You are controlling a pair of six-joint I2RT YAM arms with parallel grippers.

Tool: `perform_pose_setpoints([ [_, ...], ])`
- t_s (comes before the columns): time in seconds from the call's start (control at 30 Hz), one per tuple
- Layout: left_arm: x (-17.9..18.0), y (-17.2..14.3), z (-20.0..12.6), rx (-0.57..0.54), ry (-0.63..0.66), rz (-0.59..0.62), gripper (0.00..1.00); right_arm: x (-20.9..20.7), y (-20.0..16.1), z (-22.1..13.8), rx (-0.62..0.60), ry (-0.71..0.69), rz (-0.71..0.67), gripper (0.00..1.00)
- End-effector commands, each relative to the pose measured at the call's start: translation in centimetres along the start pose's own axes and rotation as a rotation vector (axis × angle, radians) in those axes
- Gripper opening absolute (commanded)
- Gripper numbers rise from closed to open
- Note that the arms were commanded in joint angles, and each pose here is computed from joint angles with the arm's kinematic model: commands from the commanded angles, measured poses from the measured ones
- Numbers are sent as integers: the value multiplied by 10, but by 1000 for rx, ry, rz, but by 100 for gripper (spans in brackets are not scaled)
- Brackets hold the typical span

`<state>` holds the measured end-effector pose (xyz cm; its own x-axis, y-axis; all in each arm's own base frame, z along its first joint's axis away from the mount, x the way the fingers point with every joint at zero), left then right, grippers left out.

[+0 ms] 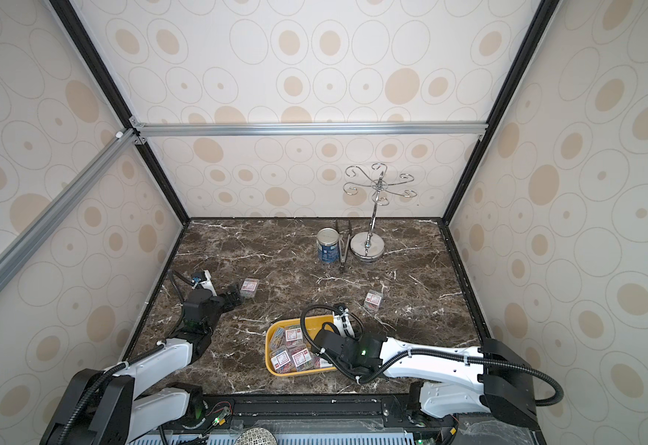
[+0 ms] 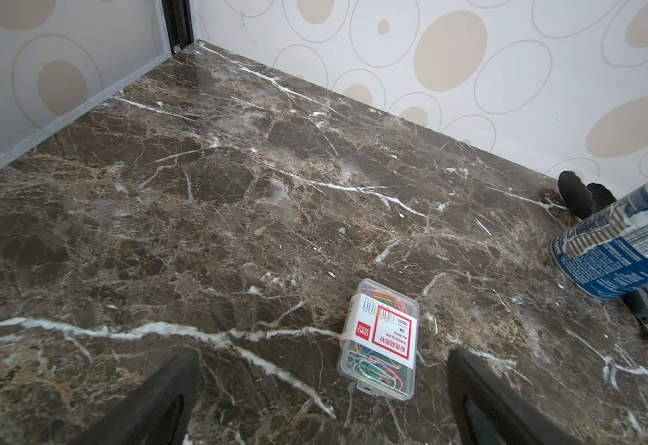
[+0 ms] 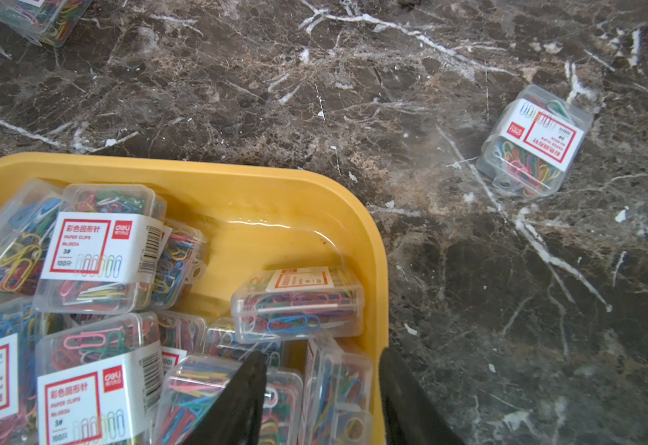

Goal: Take the paper clips out of the storage box
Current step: Pick up the boxed paper clips from the storage box.

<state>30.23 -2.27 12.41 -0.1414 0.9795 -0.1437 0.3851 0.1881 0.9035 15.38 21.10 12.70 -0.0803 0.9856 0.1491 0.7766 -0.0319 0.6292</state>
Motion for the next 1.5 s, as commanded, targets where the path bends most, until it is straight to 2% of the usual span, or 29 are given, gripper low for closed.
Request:
perform_pose_setpoints([
  [0.0, -3, 7, 0, -24, -13, -7, 100, -8, -5, 2, 10, -35, 10, 48],
  [0.3, -4, 7, 0, -26, -20, -6, 100, -5, -7, 6, 19, -48, -2, 46],
  [0.5, -5, 7, 1, -23, -22, -4, 100, -15, -13, 5, 47, -93, 35, 40],
  [0.77, -5, 7, 2, -19, -23, -2, 100, -7, -20, 4, 86, 18, 24, 39],
  [1.0, -5, 7, 2, -17, -18, -5, 100, -3, -21, 8, 104, -23, 0, 35],
  [1.47, -5, 7, 4, -10, -17, -2, 100, -8, -28, 19, 116, -108, -2, 35],
])
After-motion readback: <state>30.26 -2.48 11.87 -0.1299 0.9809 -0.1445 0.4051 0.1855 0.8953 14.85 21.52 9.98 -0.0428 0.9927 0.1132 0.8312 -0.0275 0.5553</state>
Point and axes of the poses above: each gripper's point midway between its finger pads, its own z axis out along the fingers, its own x axis along the line the jaws close on, y = z × x, the point moved 4 cm from there along -z, back along the fingers, and after that the axes turned 8 degrees about z, right-handed, at the moved point
